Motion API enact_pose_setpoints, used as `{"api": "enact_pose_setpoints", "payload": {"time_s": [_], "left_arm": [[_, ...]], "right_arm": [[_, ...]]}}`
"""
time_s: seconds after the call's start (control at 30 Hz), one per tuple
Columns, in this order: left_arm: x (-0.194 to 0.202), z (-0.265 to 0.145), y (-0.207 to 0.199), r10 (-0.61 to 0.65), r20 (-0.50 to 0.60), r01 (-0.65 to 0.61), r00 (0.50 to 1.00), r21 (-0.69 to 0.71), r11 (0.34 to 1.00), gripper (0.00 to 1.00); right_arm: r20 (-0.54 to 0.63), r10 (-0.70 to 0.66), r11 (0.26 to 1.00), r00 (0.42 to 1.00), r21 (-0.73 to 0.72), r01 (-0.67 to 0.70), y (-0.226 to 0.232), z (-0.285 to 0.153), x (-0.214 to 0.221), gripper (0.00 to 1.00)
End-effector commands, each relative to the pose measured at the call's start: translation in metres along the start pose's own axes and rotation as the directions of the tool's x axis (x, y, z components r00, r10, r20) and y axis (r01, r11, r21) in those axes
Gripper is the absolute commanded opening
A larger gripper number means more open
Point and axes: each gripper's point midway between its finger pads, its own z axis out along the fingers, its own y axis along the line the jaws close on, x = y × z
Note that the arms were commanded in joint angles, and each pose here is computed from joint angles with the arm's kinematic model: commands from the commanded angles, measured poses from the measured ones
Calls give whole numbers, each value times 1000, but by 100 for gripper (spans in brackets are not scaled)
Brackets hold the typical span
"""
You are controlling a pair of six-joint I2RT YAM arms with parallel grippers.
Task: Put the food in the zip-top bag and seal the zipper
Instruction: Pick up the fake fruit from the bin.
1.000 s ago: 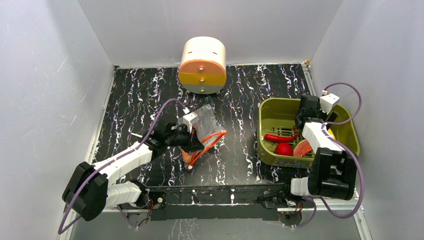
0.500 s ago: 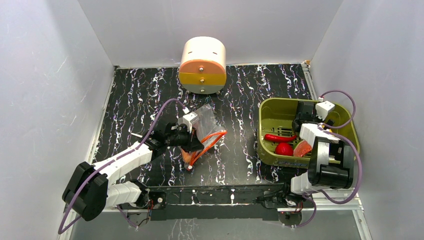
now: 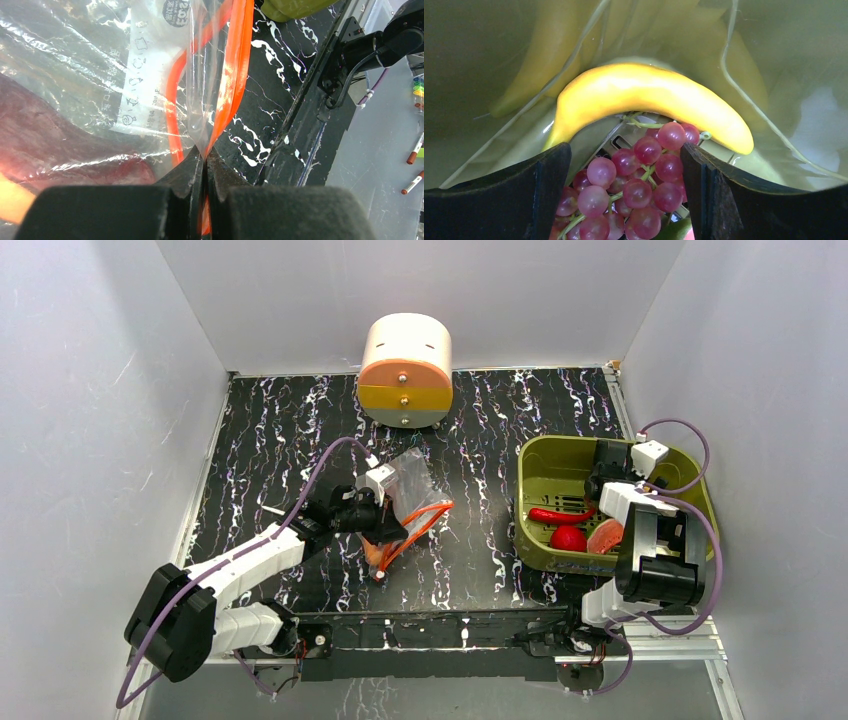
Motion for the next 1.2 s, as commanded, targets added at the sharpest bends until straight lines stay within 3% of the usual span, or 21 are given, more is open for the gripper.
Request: {"api": "enact_pose_setpoints", "payload": {"time_s": [0.0,0.27,0.4,0.5,0.93,1.17], "left_arm": [[-15,-3,-9,49,37,-50,998,30,998,0],[-18,-5,-11,59,47,-61,997,30,998,0],[-19,-6,-13,61,55,-63,997,35,997,0],[-18,-6,-14,59,52,-61,997,41,997,0],[-19,-6,-17,52,79,-56,996,59,997,0],[-21,-5,-10,39,87,-41,995,17,999,0]], "right_arm": [[-54,-1,996,999,-87,-4,20,1,9,77],[-19,38,995,999,-86,-40,13,-9,-9,50],[19,87,991,996,-103,-84,9,-20,-28,30],[38,100,990,994,-101,-96,4,-26,-33,21],[75,130,973,989,-202,-113,10,-50,-59,2],[104,132,959,986,-266,-100,7,-81,-77,1]]}}
